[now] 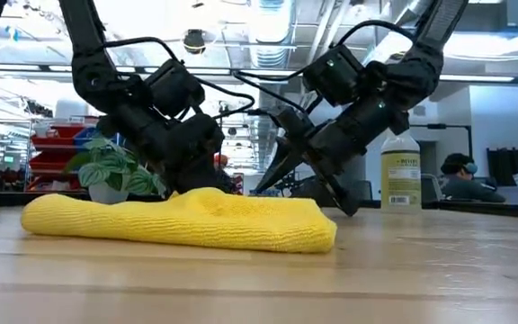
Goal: Apply microfiber cloth
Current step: Spray the cellphone with the cleaning bottle
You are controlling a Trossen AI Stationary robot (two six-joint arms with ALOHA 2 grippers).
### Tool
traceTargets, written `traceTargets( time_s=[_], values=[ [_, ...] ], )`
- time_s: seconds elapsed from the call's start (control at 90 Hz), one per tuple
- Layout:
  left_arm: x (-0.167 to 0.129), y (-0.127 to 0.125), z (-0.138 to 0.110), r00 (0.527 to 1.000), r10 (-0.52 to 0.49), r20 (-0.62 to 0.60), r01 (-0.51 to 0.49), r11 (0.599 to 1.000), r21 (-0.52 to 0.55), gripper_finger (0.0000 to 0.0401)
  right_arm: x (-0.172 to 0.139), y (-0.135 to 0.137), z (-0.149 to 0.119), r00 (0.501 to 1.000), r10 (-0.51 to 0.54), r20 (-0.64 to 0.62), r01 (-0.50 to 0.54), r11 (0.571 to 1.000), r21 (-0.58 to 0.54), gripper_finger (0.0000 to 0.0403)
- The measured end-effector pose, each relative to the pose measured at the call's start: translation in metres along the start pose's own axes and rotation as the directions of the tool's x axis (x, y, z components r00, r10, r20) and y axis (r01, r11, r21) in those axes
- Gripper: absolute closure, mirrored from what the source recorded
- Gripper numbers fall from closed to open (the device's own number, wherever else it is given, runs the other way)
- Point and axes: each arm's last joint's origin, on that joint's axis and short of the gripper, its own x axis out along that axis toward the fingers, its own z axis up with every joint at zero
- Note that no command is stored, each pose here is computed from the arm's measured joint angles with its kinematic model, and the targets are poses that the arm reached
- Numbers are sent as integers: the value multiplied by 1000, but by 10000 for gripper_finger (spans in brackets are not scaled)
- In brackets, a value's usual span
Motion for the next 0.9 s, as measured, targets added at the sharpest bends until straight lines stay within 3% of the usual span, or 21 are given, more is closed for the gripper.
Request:
traceTargets(
  time_s=[0.4,0.556,0.9],
  values=[
    [2,0,2,999,32,31,-33,999,8,304,-24,7,4,993,-118,-15,117,993,-26,229],
    [2,-1,1,999,37,31,-38,999,10,304,-26,0,-7,973,-209,-96,210,978,-5,237],
    [3,-3,0,997,56,46,-57,998,21,304,-14,2,-12,986,-133,-95,138,989,48,238]
  ],
)
